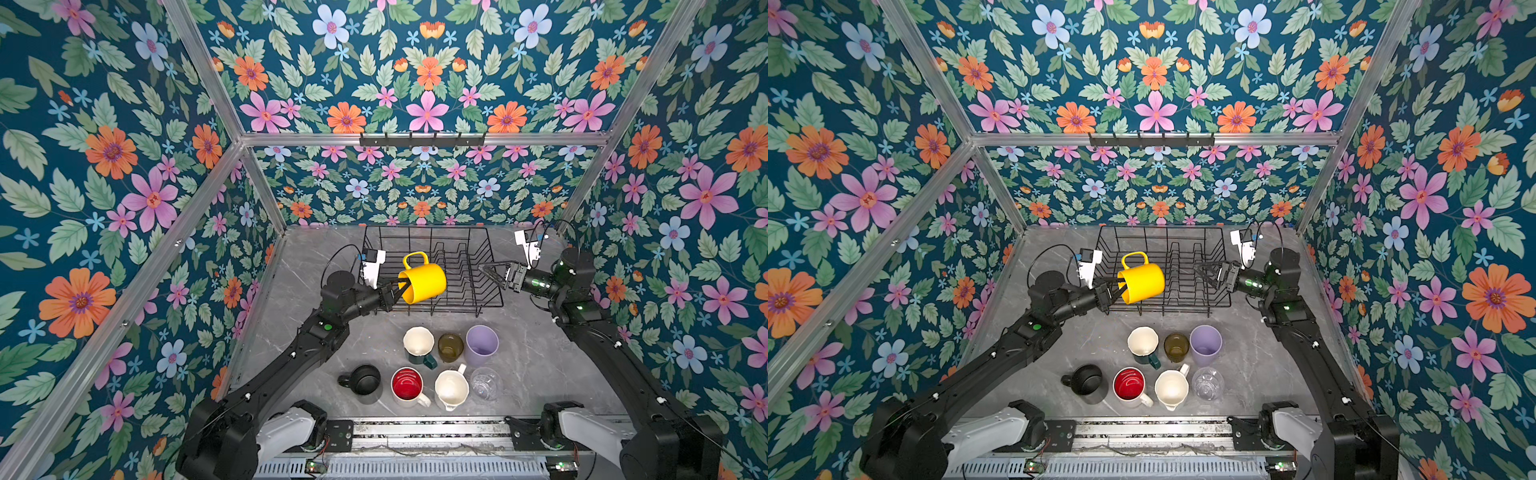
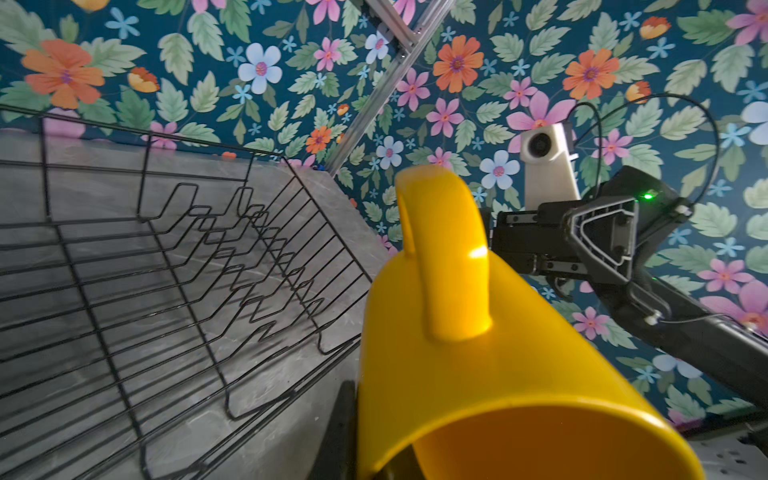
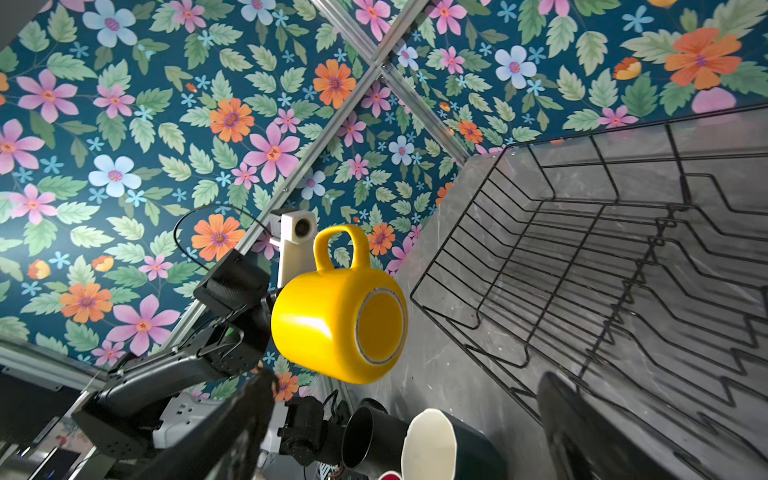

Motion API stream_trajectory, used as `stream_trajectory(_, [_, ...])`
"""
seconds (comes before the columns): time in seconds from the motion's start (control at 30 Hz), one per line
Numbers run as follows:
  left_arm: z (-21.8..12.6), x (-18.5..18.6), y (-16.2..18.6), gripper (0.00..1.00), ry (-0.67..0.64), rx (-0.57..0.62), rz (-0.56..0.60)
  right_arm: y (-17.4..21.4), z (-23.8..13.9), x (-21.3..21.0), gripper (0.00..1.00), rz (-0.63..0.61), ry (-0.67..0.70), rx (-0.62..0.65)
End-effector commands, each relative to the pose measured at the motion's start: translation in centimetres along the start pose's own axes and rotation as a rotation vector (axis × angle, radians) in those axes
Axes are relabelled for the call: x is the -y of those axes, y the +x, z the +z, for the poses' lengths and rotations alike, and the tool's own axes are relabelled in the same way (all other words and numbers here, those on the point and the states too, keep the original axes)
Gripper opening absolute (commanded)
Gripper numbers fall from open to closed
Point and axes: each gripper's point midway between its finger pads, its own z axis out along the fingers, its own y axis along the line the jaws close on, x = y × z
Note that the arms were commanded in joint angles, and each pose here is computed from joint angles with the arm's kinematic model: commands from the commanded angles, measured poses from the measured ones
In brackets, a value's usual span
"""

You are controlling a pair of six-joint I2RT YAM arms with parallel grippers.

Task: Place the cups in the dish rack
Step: 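Lift the yellow mug above the rack while the right gripper approaches it, then grasp the yellow mug with the right gripper and release the left gripper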

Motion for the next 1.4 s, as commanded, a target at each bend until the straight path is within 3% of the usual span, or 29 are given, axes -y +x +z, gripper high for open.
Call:
stream_trajectory(0.0, [0.5, 4.2, -2.2, 0.00, 0.229, 0.027, 0.077, -0.2, 1.0, -2.2, 0.99, -0.116, -0.109, -0.031])
stream_trajectory(0.33, [1.6, 4.5, -2.0, 0.00, 0.415, 0.021, 0.005, -0.1, 1.3, -5.1, 0.99, -0.194, -0.220, -0.071])
stream_trajectory(0.5, [1.3, 5.0, -1.8, 0.00, 0.519, 0.026, -0.059, 1.2, 2.1, -5.8, 0.99, -0.220, -0.208, -0.096])
stream_trajectory(1.37, [1.6, 3.7, -1.0, 0.00, 0.459, 0.006, -0.082, 4.1, 6.8, -6.8, 0.99, -0.222, -0.232, -0.199])
